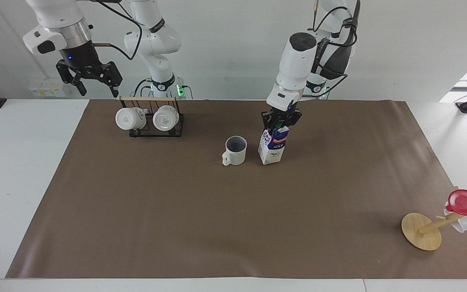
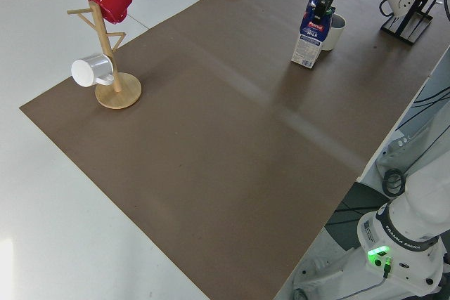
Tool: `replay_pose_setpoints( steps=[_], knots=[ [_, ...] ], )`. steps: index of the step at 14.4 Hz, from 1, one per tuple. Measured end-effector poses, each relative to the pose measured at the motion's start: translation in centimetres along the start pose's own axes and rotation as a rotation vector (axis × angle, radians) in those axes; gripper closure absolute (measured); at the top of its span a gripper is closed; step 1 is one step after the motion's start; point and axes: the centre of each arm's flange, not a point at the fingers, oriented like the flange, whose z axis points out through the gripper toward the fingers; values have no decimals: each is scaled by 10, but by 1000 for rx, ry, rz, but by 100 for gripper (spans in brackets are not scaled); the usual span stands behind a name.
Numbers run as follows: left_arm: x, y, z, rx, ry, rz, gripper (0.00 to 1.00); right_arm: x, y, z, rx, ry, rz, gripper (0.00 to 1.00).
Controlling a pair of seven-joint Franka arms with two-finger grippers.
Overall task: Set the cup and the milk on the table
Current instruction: 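Carry the milk carton with the left gripper beside the mug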
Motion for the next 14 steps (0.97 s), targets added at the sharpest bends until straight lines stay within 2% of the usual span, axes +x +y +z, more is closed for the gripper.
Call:
replay_pose_setpoints(
  steps=[1,11,14],
  knots=[
    [0,0,0,0,0,11,47,0,0,1,0,-4,5,0],
    [-4,-1,6,9,-11,28,47,-2,-9,3,0,-19,-9,0],
    [-4,-2,7,10,-13,28,44,-2,-9,3,0,-19,-10,0]
  ],
)
